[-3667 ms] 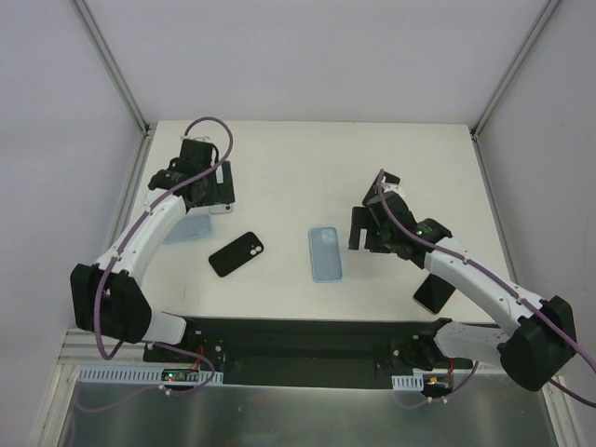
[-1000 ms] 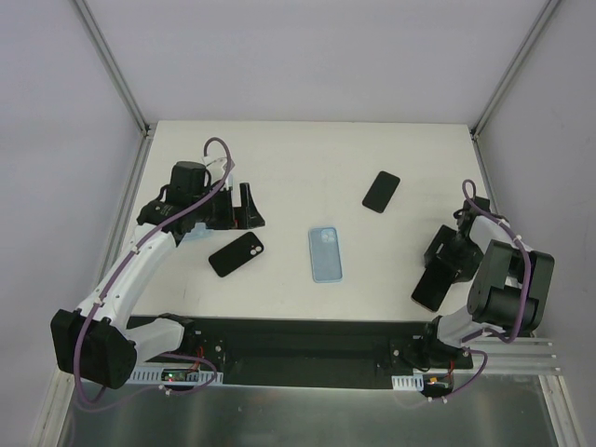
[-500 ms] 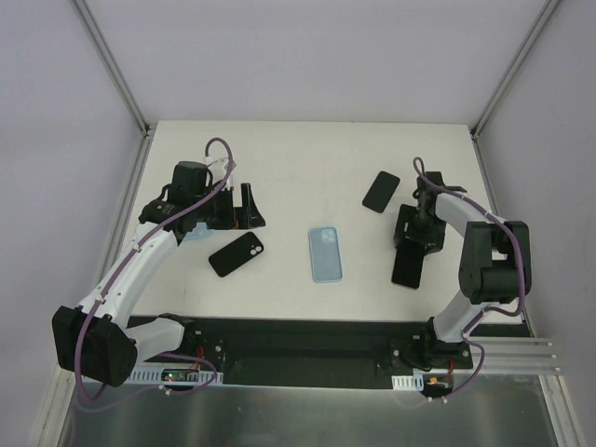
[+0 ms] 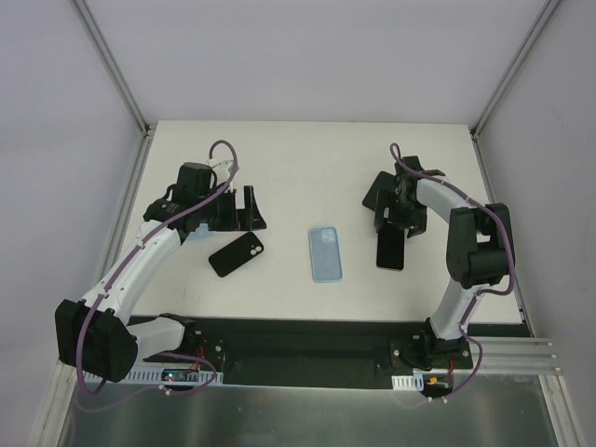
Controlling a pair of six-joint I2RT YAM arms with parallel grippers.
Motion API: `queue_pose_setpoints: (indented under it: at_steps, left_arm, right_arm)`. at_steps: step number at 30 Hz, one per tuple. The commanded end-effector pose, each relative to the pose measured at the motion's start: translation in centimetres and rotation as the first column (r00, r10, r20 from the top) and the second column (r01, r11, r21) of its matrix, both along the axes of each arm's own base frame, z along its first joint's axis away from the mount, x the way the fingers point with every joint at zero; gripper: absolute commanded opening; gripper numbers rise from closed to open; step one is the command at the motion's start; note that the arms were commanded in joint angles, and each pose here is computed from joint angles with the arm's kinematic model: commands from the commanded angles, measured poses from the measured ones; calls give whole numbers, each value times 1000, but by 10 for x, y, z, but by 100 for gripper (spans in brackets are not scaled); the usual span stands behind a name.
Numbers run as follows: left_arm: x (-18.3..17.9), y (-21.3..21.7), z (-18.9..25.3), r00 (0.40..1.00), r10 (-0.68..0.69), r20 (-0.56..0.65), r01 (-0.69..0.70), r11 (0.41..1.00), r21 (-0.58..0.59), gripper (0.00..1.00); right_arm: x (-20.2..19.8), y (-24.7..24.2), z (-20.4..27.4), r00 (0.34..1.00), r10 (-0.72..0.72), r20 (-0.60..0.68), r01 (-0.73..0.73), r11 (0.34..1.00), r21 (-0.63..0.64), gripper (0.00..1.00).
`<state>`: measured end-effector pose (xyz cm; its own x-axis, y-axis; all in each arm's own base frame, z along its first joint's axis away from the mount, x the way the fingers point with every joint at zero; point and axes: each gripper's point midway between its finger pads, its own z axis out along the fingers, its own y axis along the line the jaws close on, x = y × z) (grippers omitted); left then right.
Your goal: Put the phone into the phone case
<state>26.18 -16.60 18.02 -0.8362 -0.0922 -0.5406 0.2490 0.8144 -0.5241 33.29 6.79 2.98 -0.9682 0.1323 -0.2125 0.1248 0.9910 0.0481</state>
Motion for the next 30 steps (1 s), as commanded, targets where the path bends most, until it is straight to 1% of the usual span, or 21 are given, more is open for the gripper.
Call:
queue_pose_setpoints:
  at_steps: [1, 2, 3, 4, 5, 8, 9, 12, 15, 21, 24, 25, 26, 29, 30]
  left_arm:
    - [5, -1, -4, 1000, -16, 22, 16, 999, 28, 98]
    - [5, 0, -6, 1000, -11, 18, 11, 999, 33, 97]
    - [5, 0, -5, 1000, -12, 22, 12, 999, 35, 97]
    - [5, 1, -6, 1000, -11, 21, 11, 999, 37, 97]
    - [6, 1, -7, 1000, -6, 21, 5, 999, 40, 97]
    - [6, 2, -10, 1000, 4, 11, -5, 999, 46, 97]
    - [7, 2, -10, 1000, 6, 9, -7, 999, 47, 97]
    - [6, 2, -13, 1000, 6, -2, -6, 999, 47, 97]
    - [7, 3, -12, 1000, 10, 5, -10, 999, 50, 96]
    - [6, 7, -12, 999, 29, 33, -31, 996, 85, 96]
    - [4, 5, -13, 999, 24, 41, -28, 994, 103, 96]
    - [3, 4, -12, 999, 23, 45, -28, 994, 104, 96]
    - [4, 5, -13, 998, 33, 45, -38, 993, 113, 96]
    - [3, 3, -14, 998, 46, 39, -50, 992, 114, 95]
    - [1, 2, -16, 998, 49, 26, -51, 993, 110, 95]
  right_arm:
    - [-8, 0, 5, 1000, 20, -20, -20, 1000, 0, 99]
    - [-10, 0, 8, 1000, 19, -18, -19, 1000, 4, 99]
    - [-15, -2, 7, 998, 48, -27, -49, 999, -5, 100]
    - [-19, 6, 9, 997, 67, -32, -66, 997, 35, 100]
    - [-22, 7, 13, 997, 78, -23, -77, 996, 36, 100]
    - [-36, 4, 11, 994, 98, -41, -97, 995, 6, 100]
    - [-39, -3, 8, 995, 93, -47, -95, 995, -35, 100]
    - [-41, -5, 3, 994, 98, -45, -100, 993, -57, 99]
    - [-44, 6, -3, 992, 114, -44, -114, 993, -10, 97]
    - [-46, 11, -13, 994, 101, -50, -103, 994, -33, 95]
    - [-43, 12, -17, 994, 102, -45, -104, 994, -42, 89]
    - [-43, 12, -19, 994, 102, -49, -104, 994, -43, 89]
    - [-43, 13, -20, 996, 72, -50, -74, 997, -38, 88]
    - [-43, 15, -18, 996, 80, -43, -82, 996, -44, 85]
    - [-43, 17, -19, 996, 84, -43, -86, 995, -45, 81]
